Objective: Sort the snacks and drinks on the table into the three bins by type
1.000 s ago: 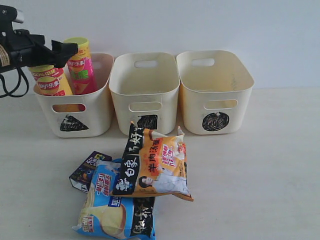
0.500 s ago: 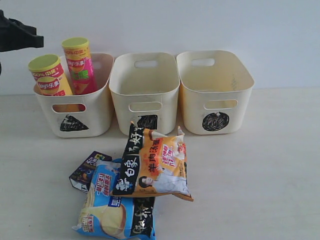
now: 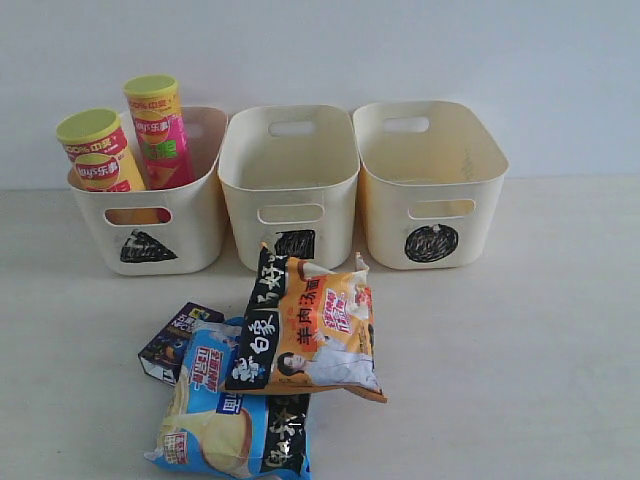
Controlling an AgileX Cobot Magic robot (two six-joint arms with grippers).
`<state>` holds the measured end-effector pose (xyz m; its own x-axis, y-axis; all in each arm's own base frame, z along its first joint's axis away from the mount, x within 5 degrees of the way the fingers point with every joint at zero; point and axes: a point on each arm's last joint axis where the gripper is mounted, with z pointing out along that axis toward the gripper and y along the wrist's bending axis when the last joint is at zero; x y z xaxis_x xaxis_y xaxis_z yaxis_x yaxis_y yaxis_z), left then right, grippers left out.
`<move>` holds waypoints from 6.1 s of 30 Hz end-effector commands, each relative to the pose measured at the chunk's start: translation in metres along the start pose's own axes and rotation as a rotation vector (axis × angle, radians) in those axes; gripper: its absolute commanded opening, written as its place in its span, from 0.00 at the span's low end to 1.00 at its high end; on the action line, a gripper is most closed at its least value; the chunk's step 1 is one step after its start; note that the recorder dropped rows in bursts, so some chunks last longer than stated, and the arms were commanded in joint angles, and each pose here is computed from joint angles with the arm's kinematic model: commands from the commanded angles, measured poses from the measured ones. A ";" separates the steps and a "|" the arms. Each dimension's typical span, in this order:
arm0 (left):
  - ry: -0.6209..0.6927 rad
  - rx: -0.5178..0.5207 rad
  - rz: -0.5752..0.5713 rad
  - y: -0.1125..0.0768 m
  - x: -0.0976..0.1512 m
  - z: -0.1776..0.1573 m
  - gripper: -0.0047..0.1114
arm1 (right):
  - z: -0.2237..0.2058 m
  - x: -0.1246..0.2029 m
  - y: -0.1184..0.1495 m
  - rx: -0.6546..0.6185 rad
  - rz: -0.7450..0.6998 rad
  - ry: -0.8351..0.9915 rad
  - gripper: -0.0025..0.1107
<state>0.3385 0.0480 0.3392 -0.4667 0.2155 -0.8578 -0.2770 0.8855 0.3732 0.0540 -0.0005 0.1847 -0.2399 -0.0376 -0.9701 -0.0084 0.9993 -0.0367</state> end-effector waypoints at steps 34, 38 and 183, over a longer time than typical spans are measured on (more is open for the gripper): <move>-0.144 0.295 -0.269 0.023 0.084 -0.180 0.08 | 0.000 0.001 0.000 0.002 0.002 -0.008 0.02; -0.193 0.285 -0.282 0.028 0.097 -0.199 0.08 | 0.000 0.001 0.000 0.002 0.002 -0.008 0.02; -0.237 0.341 -0.256 -0.017 0.254 -0.203 0.08 | 0.135 -0.161 0.007 -0.114 0.023 -0.185 0.02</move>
<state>0.0546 0.0039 0.1876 -0.2057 0.0258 -0.9783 -0.0502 0.9981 0.0369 0.2199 0.0089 0.3194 -0.0775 0.0186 -0.9968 -0.0802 0.9965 0.0248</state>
